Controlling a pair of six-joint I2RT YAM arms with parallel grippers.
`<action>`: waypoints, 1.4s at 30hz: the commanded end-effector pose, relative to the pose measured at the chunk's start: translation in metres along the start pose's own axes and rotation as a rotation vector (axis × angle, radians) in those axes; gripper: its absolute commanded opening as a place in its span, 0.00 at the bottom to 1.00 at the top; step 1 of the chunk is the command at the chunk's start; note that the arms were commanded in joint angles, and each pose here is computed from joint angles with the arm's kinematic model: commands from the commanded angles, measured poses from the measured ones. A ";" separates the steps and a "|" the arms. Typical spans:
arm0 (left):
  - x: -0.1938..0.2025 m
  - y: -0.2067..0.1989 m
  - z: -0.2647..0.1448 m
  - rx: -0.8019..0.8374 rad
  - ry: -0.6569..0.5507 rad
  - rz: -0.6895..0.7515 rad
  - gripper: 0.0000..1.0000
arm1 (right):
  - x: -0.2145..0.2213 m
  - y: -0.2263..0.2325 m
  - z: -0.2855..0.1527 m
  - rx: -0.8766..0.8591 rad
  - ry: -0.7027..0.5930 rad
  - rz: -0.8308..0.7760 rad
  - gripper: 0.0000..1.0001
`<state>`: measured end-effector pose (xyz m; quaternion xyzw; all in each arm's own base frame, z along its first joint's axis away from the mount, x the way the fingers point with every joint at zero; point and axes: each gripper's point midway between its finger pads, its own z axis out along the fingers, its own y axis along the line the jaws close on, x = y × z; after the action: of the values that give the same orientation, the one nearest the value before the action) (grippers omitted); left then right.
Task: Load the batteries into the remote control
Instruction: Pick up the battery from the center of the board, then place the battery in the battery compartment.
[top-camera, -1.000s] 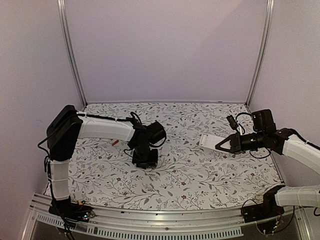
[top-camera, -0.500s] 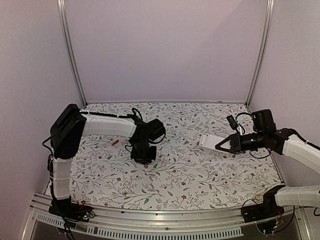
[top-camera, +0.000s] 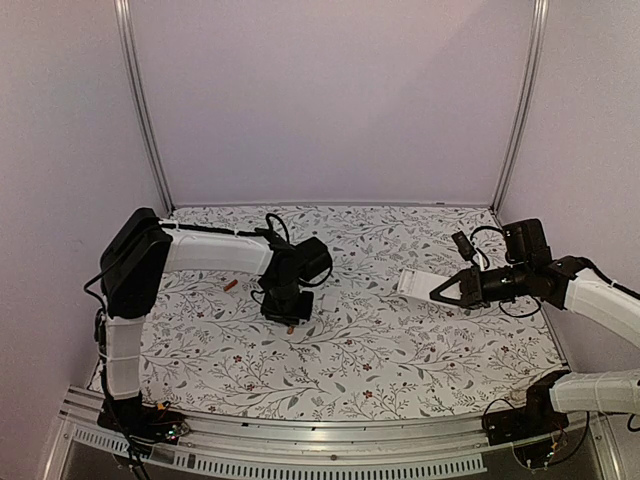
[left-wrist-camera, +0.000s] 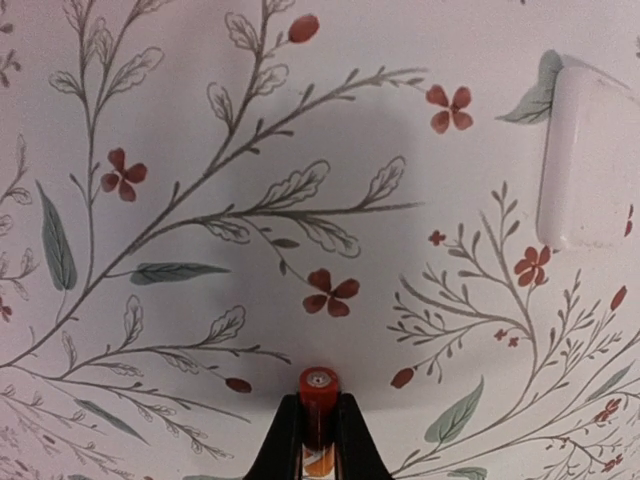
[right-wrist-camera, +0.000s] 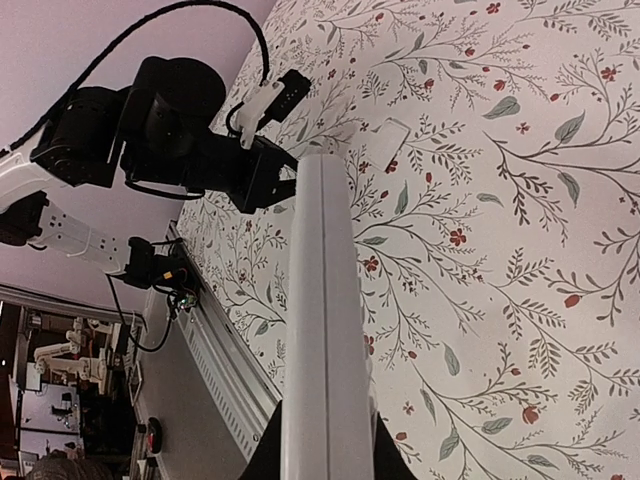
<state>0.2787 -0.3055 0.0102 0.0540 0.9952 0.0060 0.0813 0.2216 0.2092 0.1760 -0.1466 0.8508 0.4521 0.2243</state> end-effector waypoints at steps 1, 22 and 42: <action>-0.037 -0.013 -0.045 0.123 -0.215 0.048 0.00 | -0.003 0.011 0.002 -0.077 0.012 0.011 0.00; -0.017 -0.132 -0.274 0.915 -1.067 0.539 0.00 | 0.002 0.063 0.035 -0.253 0.109 0.039 0.00; -0.004 -0.165 -0.233 0.851 -0.996 0.634 0.00 | -0.003 0.080 0.039 -0.308 0.118 0.050 0.00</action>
<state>0.2271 -0.4646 0.2408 0.3556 0.6939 -0.3969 0.4843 0.1971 0.2804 0.1969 -0.1710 0.8024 0.5575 0.1267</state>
